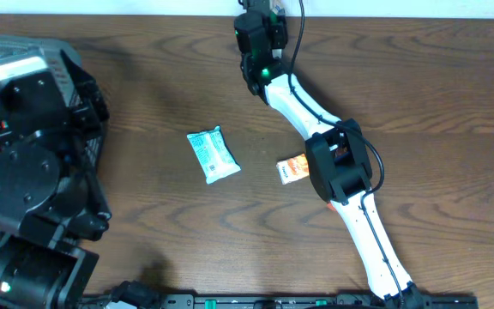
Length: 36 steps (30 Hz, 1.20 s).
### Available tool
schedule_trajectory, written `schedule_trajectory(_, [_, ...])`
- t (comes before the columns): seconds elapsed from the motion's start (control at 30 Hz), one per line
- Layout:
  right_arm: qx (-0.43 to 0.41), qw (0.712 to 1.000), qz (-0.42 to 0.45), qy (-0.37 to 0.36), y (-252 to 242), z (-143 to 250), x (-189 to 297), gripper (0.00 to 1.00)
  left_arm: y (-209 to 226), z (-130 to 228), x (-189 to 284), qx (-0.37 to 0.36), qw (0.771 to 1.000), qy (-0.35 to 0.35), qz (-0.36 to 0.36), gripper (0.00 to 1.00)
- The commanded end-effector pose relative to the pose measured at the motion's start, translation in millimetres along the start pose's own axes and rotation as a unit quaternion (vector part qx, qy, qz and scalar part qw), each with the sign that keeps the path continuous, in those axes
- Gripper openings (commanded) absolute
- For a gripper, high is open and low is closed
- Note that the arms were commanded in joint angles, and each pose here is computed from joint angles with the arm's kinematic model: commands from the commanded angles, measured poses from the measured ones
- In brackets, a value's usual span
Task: Scan the item barcode
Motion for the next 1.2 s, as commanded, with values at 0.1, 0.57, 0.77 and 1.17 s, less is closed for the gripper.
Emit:
schedule_trajectory(0.1, [-0.029, 0.999, -0.021, -0.01, 5.0, -8.7, 2.8, 0.53, -6.0, 8.3, -8.4, -0.011, 1.0, 0.011, -0.004, 0.85])
schedule_trajectory(0.57, [0.047, 0.998, 0.0, 0.029, -32.8, -73.0, 69.4, 0.53, -6.5, 7.2, -8.9, -0.008, 1.0, 0.008, -0.004, 0.86])
schedule_trajectory(0.77, [0.006, 0.989, 0.007, 0.148, -115.2, -78.7, 131.5, 0.49, -7.1, 2.5, -9.0, 0.004, 1.0, -0.001, -0.003, 0.86])
schedule_trajectory(1.17, [-0.183, 0.869, 0.056, 0.456, -362.4, 66.7, 157.7, 0.57, -16.9, -0.9, -8.7, 0.012, 0.999, -0.007, 0.031, 0.86])
Point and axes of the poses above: each gripper's point midway between its finger pads, its own x axis back along the fingers, its own y axis along the line the jaws close on, z = x × y, the point moved 3 cm from there along x, back along the fingers, and after that the axes turned 13 degrees about x, right-handed, at the moved point
